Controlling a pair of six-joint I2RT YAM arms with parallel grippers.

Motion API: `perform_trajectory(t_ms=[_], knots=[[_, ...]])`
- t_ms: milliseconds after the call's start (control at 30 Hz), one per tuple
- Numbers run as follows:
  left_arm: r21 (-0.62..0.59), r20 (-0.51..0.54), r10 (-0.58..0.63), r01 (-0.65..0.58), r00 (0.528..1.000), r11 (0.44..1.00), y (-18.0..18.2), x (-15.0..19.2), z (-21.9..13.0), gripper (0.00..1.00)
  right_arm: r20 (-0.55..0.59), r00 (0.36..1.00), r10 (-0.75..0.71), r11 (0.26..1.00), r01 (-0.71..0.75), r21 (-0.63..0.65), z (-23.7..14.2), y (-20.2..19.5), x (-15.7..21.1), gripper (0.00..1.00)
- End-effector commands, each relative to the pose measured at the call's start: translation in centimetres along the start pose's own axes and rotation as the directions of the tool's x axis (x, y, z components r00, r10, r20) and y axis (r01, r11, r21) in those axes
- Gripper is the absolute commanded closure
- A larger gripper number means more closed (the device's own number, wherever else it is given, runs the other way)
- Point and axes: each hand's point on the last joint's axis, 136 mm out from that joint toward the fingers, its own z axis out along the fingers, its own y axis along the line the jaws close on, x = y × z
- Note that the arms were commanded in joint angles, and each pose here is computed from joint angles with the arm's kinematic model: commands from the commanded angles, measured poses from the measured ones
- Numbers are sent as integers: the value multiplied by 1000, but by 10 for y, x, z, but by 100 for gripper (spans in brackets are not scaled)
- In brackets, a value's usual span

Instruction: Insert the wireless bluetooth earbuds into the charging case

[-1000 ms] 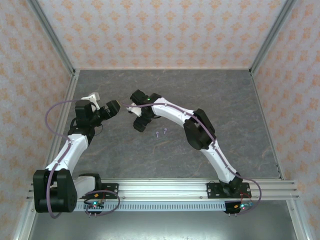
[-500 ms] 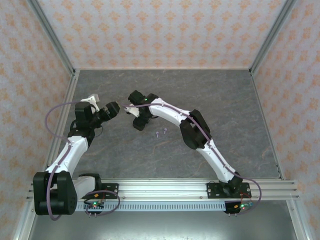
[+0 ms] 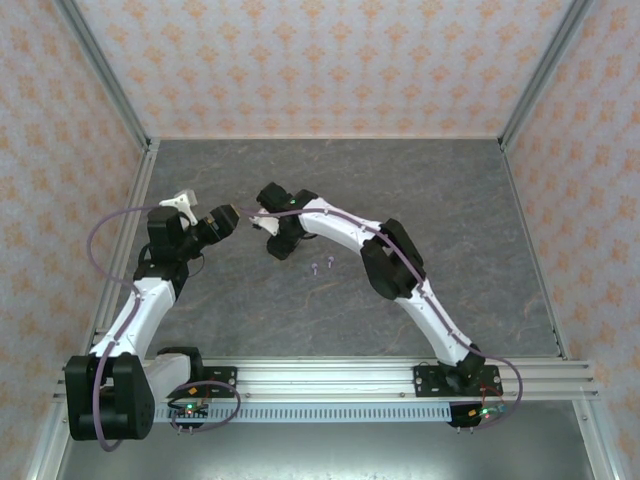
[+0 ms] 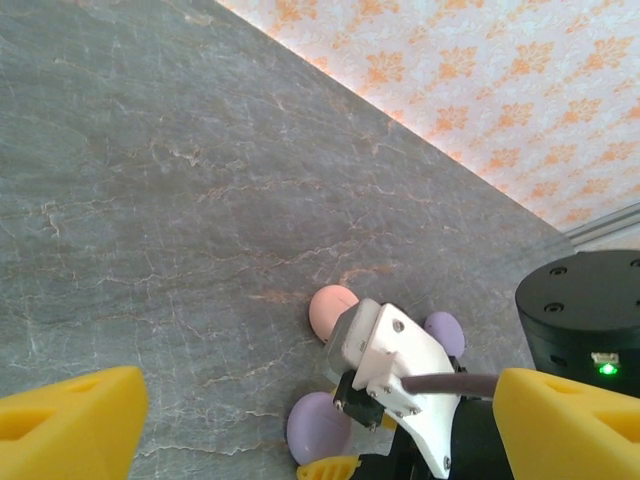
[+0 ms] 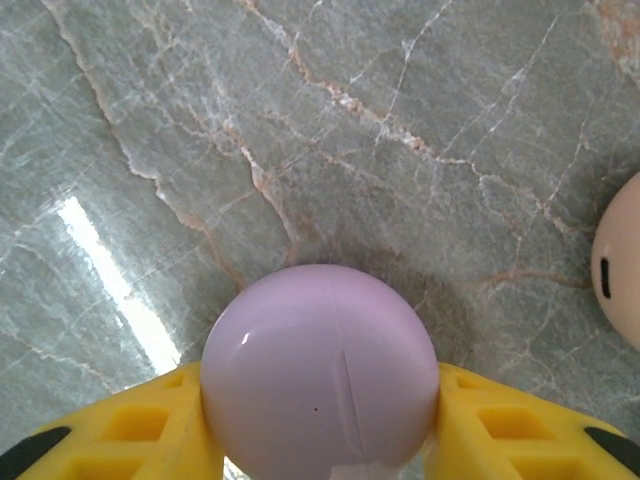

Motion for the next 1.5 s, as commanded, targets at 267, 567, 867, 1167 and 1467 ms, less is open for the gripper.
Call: perform_trajectory(t_ms=[267, 567, 867, 1167, 1467], knots=[[244, -88, -33, 53, 996, 968, -52, 11, -21, 15, 415, 909, 44, 997, -66, 38, -130, -6, -19, 54], [482, -151, 91, -7, 984, 876, -134, 18, -56, 15, 660, 749, -59, 994, -17, 107, -223, 11, -1, 55], [620, -189, 205, -45, 960, 783, -191, 33, -72, 23, 740, 628, -241, 965, 73, 253, -280, 27, 14, 55], [658, -230, 250, -38, 941, 752, -214, 48, -63, 31, 747, 601, -286, 958, 160, 238, -286, 46, 15, 55], [671, -260, 282, -37, 924, 741, -224, 62, -56, 45, 733, 609, -304, 953, 178, 247, -282, 47, 17, 55]])
